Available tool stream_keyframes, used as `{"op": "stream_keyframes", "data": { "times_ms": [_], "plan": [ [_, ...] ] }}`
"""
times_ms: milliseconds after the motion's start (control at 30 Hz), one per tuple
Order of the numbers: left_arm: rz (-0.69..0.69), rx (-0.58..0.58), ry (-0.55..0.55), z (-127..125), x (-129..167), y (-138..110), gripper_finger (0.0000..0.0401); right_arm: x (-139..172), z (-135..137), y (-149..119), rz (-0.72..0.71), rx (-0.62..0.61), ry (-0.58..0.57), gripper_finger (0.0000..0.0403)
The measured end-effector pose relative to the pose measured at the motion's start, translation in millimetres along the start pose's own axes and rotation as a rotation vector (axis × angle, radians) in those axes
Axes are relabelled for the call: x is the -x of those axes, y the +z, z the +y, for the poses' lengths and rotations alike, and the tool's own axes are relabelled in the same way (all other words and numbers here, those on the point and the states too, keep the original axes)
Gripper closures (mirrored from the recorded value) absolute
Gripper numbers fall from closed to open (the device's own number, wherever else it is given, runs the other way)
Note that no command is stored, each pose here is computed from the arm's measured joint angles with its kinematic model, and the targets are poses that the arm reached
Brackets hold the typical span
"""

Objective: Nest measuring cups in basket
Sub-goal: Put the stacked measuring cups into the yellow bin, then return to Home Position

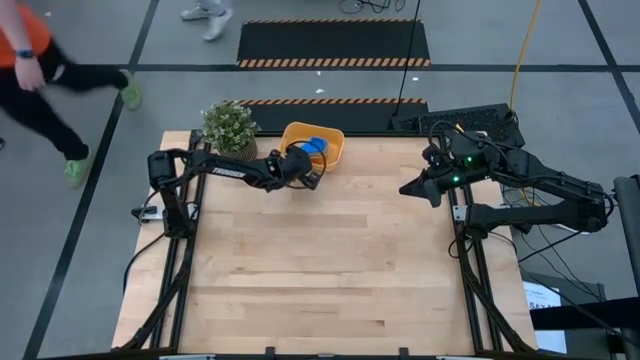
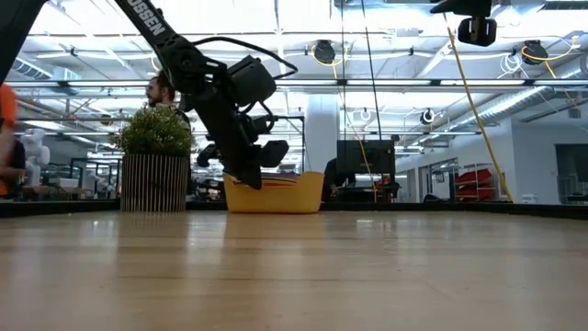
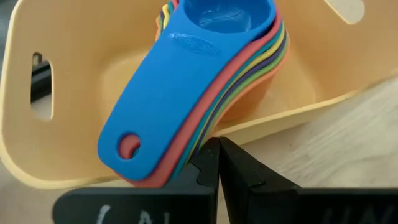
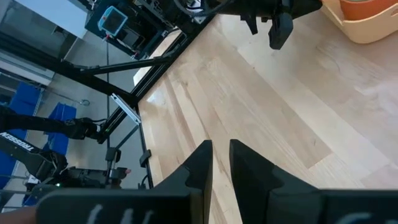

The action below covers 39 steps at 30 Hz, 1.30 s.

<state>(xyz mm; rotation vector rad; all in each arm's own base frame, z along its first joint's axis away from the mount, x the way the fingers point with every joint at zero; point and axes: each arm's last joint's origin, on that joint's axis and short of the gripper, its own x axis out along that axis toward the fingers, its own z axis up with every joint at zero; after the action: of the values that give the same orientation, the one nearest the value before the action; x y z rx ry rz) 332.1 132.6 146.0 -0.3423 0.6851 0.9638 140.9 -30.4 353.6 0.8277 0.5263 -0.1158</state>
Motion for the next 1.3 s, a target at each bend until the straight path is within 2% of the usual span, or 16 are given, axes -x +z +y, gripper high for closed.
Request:
{"op": "stream_keyframes", "data": {
  "times_ms": [267, 500, 667, 867, 1067, 1133, 1300],
  "plan": [
    [-0.007, 0.095, -0.001, 2.3, -0.5, 2.6, 0.0387, -0.1, 0.0, 0.1, 0.000, 0.007, 0.001, 0.0358],
    [-0.054, 0.132, -0.014, 6.6, 15.1, 16.5, 0.0387, -0.1, 0.0, 0.0, 0.001, 0.012, 0.001, 0.0358],
    [-0.048, 0.169, -0.070, 9.2, 30.3, 24.6, 0.0387, -0.1, 0.1, 0.1, 0.000, 0.015, 0.001, 0.0358],
    [0.045, 0.252, -0.139, 9.6, 36.5, 21.8, 0.0387, -0.1, 0.1, 0.1, 0.000, 0.018, 0.001, 0.0358],
    [0.234, 0.457, -0.109, 13.5, 37.1, 6.7, 0.0387, 0.0, 0.8, -0.5, 0.019, 0.015, 0.026, 0.0358],
    [0.273, 0.482, -0.110, 11.7, 38.9, 2.9, 0.0387, 0.1, 1.3, -0.8, 0.031, 0.016, 0.041, 0.0358],
    [0.351, 0.492, -0.201, -1.0, 45.9, -3.3, 0.0387, 0.0, 1.2, -0.9, 0.031, 0.038, 0.041, 0.0358]
  ]
}}
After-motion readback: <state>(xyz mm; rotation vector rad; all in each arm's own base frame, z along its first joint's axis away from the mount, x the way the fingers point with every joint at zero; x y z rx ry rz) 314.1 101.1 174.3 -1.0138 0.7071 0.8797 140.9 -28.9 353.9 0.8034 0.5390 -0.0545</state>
